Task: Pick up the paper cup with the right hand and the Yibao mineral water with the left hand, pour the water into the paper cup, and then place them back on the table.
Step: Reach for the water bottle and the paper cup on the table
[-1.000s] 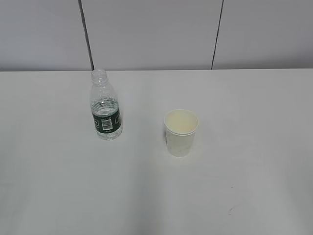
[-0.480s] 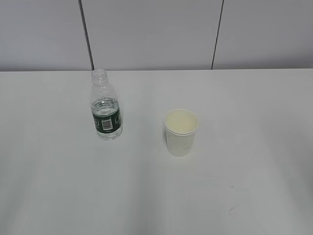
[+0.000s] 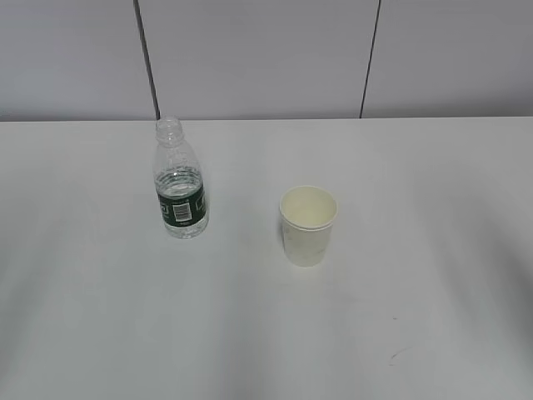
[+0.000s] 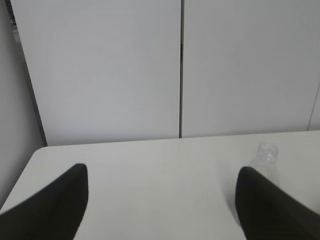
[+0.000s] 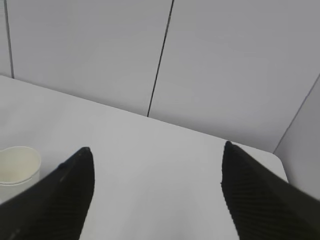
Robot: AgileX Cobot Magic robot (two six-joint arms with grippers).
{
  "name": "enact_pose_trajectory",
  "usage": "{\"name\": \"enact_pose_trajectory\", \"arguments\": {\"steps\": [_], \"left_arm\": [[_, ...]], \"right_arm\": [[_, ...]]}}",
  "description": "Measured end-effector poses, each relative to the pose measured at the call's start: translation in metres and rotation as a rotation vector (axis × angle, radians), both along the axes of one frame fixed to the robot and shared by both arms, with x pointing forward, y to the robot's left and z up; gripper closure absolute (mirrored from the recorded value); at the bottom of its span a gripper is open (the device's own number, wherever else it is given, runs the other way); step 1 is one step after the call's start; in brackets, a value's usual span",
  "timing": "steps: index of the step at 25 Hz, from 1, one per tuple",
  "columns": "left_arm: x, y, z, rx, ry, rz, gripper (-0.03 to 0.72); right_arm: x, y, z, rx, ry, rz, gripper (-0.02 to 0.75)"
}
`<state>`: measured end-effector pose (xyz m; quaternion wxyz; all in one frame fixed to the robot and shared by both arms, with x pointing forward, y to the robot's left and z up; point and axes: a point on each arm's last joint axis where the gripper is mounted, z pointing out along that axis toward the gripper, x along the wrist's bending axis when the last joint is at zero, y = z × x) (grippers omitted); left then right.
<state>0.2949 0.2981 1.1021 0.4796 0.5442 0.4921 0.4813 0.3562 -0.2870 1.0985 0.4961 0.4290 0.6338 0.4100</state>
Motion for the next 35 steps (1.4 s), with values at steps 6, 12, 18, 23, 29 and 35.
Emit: {"name": "enact_pose_trajectory", "arguments": {"steps": [6,12,18,23,29,35], "left_arm": [[0.077,-0.001,-0.007,-0.017,-0.003,0.018,0.141],[0.136,-0.001,-0.039,-0.049,0.091,0.044,0.146],[0.173,-0.001,-0.072,-0.040,0.155,0.059,0.155],[0.191,-0.001,-0.099,-0.027,0.225,0.062,0.155],[0.204,-0.004,-0.120,0.026,0.249,0.028,0.165],[0.219,-0.008,-0.147,0.035,0.246,-0.017,0.170]], "right_arm": [[0.044,0.007,-0.014,-0.004,0.030,0.017,0.150],[0.085,0.012,-0.037,0.009,0.063,0.023,0.150],[0.123,0.018,-0.075,0.063,0.134,0.020,0.150],[0.148,0.024,-0.112,0.031,0.176,0.062,0.150],[0.157,0.029,-0.146,0.057,0.136,0.102,0.150],[0.151,0.033,-0.182,0.109,0.146,0.145,0.150]]}}
